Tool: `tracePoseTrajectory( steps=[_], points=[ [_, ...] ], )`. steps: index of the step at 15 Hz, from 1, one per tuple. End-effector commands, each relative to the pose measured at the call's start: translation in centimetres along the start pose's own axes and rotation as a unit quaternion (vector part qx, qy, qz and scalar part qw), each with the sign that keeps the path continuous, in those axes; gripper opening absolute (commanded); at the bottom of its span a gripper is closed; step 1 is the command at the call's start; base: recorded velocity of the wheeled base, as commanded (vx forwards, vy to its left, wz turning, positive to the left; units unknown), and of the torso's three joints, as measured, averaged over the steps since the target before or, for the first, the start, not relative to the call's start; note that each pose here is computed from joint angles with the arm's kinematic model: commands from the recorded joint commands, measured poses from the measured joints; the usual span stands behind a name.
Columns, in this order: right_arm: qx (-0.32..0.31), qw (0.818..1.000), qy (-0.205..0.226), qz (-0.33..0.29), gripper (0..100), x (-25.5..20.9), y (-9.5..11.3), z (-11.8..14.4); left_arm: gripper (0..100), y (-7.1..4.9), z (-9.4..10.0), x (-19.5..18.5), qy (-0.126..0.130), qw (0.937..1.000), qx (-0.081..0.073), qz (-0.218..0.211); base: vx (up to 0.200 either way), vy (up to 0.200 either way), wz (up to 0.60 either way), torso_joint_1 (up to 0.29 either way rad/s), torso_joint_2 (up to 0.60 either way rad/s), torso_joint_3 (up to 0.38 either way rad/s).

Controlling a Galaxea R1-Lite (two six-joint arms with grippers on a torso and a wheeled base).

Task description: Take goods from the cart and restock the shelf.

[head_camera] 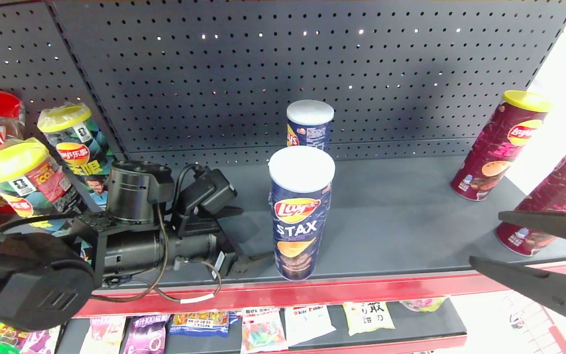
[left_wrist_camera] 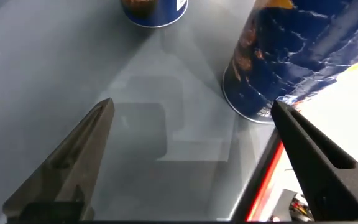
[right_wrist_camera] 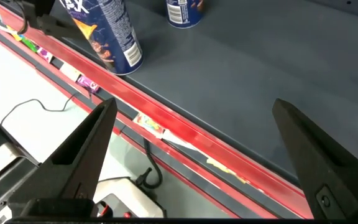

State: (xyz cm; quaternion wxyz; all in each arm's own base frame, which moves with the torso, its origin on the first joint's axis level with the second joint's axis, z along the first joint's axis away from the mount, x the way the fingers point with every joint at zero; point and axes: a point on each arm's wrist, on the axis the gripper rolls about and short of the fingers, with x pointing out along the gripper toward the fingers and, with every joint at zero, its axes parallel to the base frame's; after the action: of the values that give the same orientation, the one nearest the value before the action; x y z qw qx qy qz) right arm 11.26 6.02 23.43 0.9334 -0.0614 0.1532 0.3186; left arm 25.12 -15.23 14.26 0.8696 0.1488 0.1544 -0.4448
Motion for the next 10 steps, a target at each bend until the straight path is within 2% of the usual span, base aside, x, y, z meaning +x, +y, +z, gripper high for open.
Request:
tracePoseTrajectory(
  steps=[1, 5, 10],
  points=[
    [0.000, 1.000, 0.002, 0.000, 100, 0.09, -0.03, -0.01, 100, 0.12, -0.06, 0.54, 0.002, 1.0000, -0.001, -0.002, 0.000, 0.000, 0.00, 0.000, 0.00, 0.000],
    [0.000, 1.000, 0.002, 0.000, 100, 0.09, -0.03, -0.01, 100, 0.25, 0.56, 1.04, -0.006, 1.0000, 0.004, -0.003, 0.000, 0.000, 0.00, 0.000, 0.00, 0.000],
    [0.002, 1.000, 0.002, 0.000, 100, 0.10, -0.03, -0.06, 100, 0.11, 0.51, 1.26, -0.005, 1.0000, 0.005, -0.006, 0.000, 0.000, 0.00, 0.000, 0.00, 0.000]
  ],
)
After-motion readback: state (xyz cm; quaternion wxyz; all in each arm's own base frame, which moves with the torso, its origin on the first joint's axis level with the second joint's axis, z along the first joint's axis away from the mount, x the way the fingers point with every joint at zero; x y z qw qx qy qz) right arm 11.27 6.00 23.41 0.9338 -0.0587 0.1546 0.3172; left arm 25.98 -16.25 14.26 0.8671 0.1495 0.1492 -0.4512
